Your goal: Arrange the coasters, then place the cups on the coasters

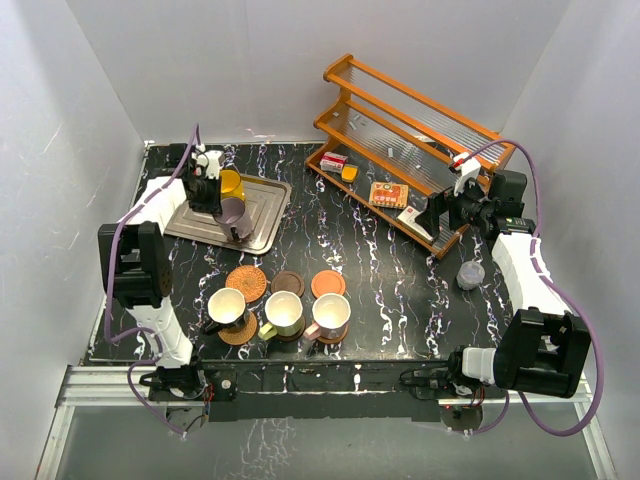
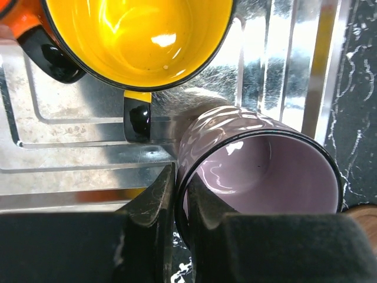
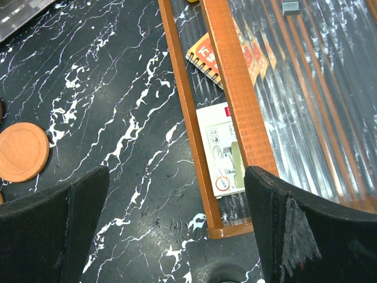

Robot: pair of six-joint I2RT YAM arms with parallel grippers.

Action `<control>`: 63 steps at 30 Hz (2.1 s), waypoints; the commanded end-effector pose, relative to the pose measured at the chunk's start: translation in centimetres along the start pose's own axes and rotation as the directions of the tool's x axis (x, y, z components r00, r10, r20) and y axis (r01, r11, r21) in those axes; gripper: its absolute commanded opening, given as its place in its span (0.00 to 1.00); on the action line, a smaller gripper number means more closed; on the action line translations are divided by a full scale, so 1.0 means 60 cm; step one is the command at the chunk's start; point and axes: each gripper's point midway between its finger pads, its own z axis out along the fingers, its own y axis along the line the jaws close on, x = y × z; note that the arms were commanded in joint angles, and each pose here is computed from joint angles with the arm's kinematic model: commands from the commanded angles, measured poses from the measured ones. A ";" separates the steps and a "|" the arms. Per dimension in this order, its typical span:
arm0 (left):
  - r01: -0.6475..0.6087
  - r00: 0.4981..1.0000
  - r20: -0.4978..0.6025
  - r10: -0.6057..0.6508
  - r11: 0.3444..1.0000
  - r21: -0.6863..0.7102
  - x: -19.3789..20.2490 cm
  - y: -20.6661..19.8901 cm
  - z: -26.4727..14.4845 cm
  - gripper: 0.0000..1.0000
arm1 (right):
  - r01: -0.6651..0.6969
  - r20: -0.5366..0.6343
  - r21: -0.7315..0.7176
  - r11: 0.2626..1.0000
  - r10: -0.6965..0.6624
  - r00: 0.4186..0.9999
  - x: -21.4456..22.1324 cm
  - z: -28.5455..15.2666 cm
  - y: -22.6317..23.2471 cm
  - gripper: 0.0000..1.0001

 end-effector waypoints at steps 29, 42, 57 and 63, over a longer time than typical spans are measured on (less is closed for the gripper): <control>-0.624 0.755 0.148 0.639 0.629 0.463 0.019 -0.472 -0.065 0.00 | 0.083 0.105 0.004 0.997 -0.083 0.991 -0.068 -0.026 0.010 0.98; -0.644 0.699 0.094 0.708 0.568 0.512 0.093 -0.520 -0.040 0.00 | 0.093 0.118 -0.005 0.996 -0.091 0.989 -0.075 -0.031 0.017 0.98; -0.682 0.663 0.117 0.740 0.531 0.503 0.112 -0.521 -0.034 0.00 | 0.086 0.114 -0.012 0.996 -0.084 0.990 -0.072 -0.028 0.017 0.98; -0.692 0.642 0.133 0.755 0.496 0.524 0.111 -0.528 -0.037 0.00 | 0.084 0.109 -0.012 0.996 -0.082 0.991 -0.069 -0.027 0.016 0.98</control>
